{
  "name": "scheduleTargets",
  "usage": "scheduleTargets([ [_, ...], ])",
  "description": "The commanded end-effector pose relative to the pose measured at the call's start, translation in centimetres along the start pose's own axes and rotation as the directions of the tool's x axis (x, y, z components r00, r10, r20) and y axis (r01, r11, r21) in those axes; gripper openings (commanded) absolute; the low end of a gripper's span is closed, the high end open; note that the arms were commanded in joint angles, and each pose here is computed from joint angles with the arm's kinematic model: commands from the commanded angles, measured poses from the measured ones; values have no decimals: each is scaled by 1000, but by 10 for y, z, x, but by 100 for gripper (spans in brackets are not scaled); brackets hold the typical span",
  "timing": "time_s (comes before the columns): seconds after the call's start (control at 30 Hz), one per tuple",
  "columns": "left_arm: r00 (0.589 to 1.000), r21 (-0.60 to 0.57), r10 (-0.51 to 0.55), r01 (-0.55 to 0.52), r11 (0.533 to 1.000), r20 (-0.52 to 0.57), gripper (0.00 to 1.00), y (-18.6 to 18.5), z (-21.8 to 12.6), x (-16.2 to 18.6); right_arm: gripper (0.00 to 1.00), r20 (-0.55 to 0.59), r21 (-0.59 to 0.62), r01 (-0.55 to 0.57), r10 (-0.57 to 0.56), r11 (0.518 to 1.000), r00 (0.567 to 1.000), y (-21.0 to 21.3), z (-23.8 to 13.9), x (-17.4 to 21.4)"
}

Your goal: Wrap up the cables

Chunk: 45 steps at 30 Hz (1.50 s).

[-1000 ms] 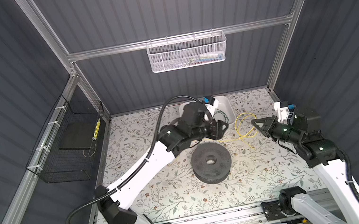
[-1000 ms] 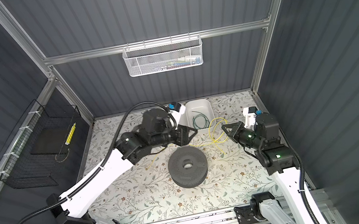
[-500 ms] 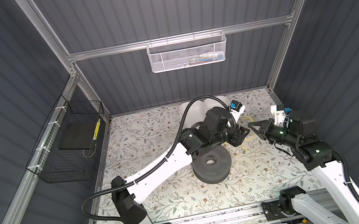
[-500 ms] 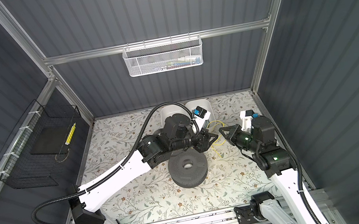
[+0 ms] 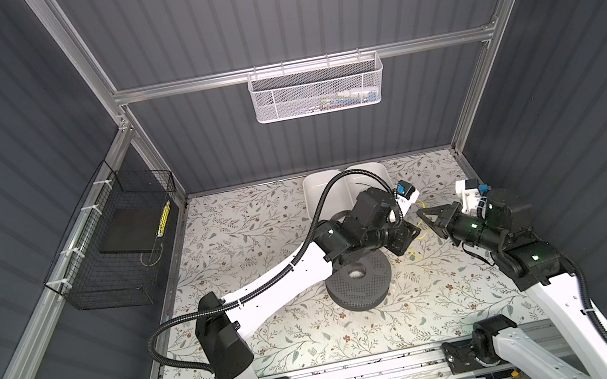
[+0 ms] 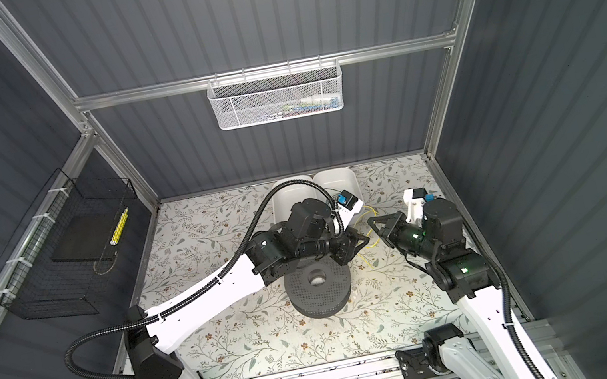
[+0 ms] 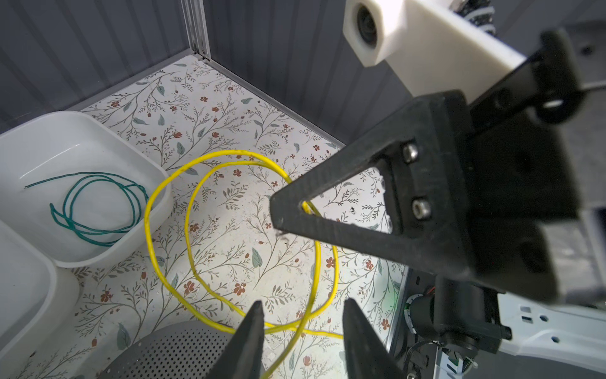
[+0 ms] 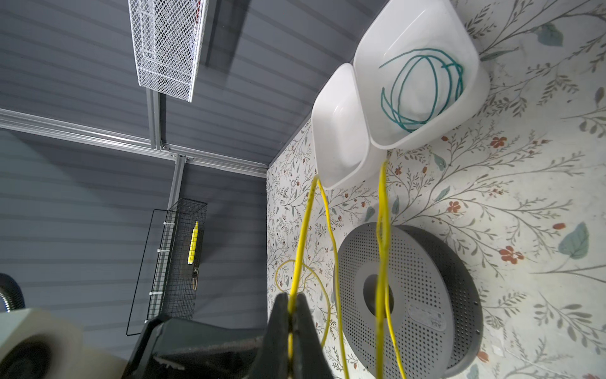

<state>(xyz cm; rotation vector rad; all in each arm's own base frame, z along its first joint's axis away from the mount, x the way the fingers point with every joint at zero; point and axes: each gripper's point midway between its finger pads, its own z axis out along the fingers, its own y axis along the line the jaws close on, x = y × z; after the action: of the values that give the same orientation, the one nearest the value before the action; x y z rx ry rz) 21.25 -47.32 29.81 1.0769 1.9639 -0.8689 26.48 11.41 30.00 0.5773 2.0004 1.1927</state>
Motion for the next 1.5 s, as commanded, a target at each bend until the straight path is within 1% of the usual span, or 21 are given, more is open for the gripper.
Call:
scheduleTargets([
  [0.0, 999, 32, 39, -39, 999, -11, 38, -8, 10, 8, 0, 8, -18, 3, -3, 1000, 1000, 3, 0, 1],
  [0.07, 999, 20, 45, -44, 999, -22, 34, -5, 15, 11, 0, 3, -19, 2, -2, 1000, 1000, 4, 0, 2],
  [0.1, 998, 14, 50, -49, 999, -30, 30, -5, 17, 12, 0, 2, -19, 2, -1, 1000, 1000, 4, 0, 2],
  [0.17, 998, -1, 57, -57, 998, -41, 20, -3, 20, 15, 0, -2, -21, 3, -3, 1000, 1000, 4, 0, 3],
  [0.23, 998, -16, 56, -57, 998, -25, 9, -1, 18, 13, 0, -4, -20, 4, -5, 1000, 1000, 4, 0, 4],
  [0.33, 998, -12, 58, -58, 998, 13, 1, -3, 13, 9, 0, -9, -18, -1, 1, 1000, 1000, 2, 1, 6],
  [0.37, 998, -17, 61, -60, 998, 22, 0, -2, 11, 7, 0, -10, -19, -3, 3, 1000, 1000, 2, 1, 6],
  [0.53, 996, -33, 67, -65, 997, 56, 0, 0, 3, 4, 0, -10, -30, -1, 0, 1000, 1000, 7, 1, 5],
  [0.57, 996, -36, 69, -66, 997, 62, 0, 0, 2, 3, 6, -10, -37, 3, -4, 999, 1000, 10, 0, 4],
  [0.63, 994, -36, 79, -76, 996, 73, 0, 0, -2, 4, 25, -1, -44, 19, -19, 999, 1000, 18, -4, 1],
  [0.7, 993, -57, 89, -85, 995, 82, 0, 4, -7, 4, 35, 30, -50, 46, -45, 998, 999, 29, -13, -5],
  [0.73, 992, -62, 93, -88, 994, 89, 0, 5, -10, 2, 39, 40, -35, 53, -51, 998, 998, 31, -19, -7],
  [0.8, 990, -70, 100, -93, 993, 102, 0, 7, -18, -2, 44, 73, -35, 73, -70, 997, 995, 42, -32, -13],
  [0.93, 987, -64, 100, -92, 994, 125, 0, 11, -31, -9, 47, 124, -22, 73, -69, 997, 990, 51, -49, -22],
  [1.03, 982, -47, 81, -75, 996, 169, 0, 14, -44, -18, 47, 136, -9, 41, -39, 999, 990, 45, -50, -26],
  [1.13, 975, -55, 72, -62, 997, 209, 0, 19, -57, -26, 47, 90, -19, 16, -14, 1000, 996, 39, -42, -20],
  [1.2, 975, -57, 74, -63, 996, 210, 0, 20, -61, -27, 47, 45, -38, 2, 0, 999, 999, 37, -34, -13],
  [1.33, 976, -52, 70, -61, 997, 206, 0, 20, -61, -26, 47, -35, -94, -15, 12, 995, 999, 40, -21, -1],
  [1.47, 977, -43, 62, -55, 998, 205, 0, 19, -57, -26, 47, -56, -128, 0, -7, 992, 998, 47, -16, 3],
])
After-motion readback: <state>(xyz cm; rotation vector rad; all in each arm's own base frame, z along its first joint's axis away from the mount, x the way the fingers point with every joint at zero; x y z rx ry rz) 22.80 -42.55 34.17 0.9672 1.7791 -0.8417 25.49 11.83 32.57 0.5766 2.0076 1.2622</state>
